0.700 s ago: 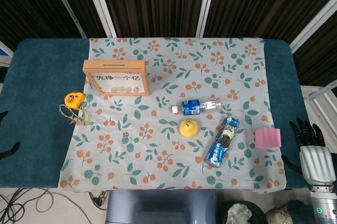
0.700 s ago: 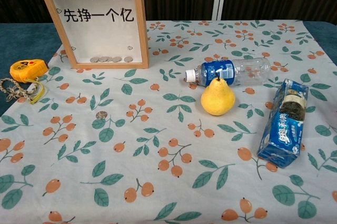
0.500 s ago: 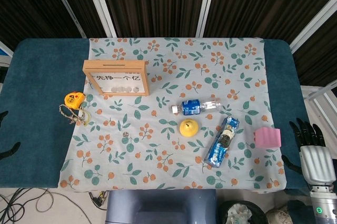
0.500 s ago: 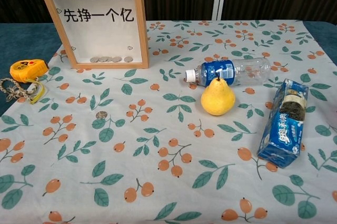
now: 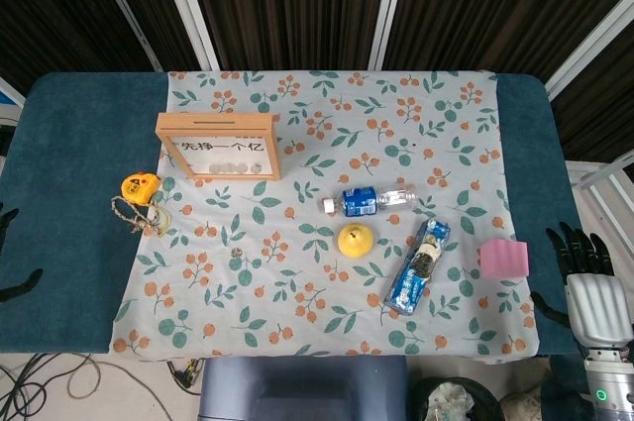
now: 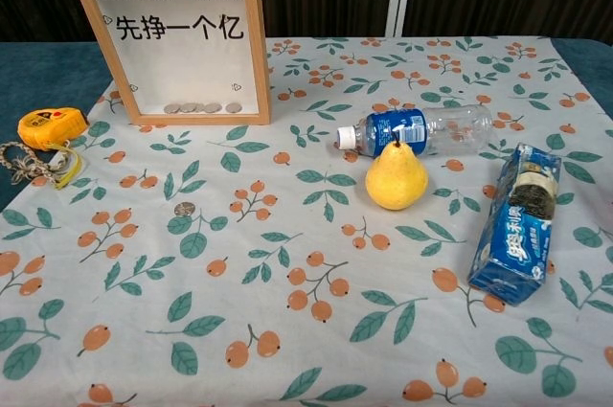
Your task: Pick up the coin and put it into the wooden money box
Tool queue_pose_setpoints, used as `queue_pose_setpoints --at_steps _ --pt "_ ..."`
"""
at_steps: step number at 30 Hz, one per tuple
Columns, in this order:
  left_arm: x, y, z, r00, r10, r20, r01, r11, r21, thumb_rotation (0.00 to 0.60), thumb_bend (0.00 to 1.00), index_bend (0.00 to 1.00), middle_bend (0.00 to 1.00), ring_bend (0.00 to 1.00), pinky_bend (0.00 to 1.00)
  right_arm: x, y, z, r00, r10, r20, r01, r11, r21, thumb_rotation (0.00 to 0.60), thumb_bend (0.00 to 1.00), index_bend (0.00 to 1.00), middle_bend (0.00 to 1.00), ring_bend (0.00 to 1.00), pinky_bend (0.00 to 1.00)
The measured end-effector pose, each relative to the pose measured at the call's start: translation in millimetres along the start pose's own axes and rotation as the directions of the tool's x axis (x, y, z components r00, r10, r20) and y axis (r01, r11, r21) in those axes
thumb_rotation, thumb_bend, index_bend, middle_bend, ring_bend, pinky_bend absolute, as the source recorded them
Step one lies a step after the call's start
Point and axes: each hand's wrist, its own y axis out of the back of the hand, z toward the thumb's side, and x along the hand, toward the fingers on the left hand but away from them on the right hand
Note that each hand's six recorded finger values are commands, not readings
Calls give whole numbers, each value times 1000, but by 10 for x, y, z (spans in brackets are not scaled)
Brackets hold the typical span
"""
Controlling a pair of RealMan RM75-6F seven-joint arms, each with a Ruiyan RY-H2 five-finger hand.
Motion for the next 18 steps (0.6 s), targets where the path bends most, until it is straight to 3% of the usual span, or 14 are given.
queue_pose_setpoints --at_steps 12,16,18 --pt "216 -23 329 994 -55 92 58 998 -30 600 147 107 0 0 0 2 -9 2 1000 3 2 -3 1000 9 600 296 79 0 0 0" --pt "440 -85 633 978 -126 166 127 992 3 600 128 110 0 0 0 4 1 -9 1000 1 10 -2 1000 10 600 296 79 0 0 0" --pt "571 -125 859 962 -172 214 169 985 34 600 128 122 0 0 0 4 3 -12 1000 1 11 -1 1000 11 600 296 79 0 0 0"
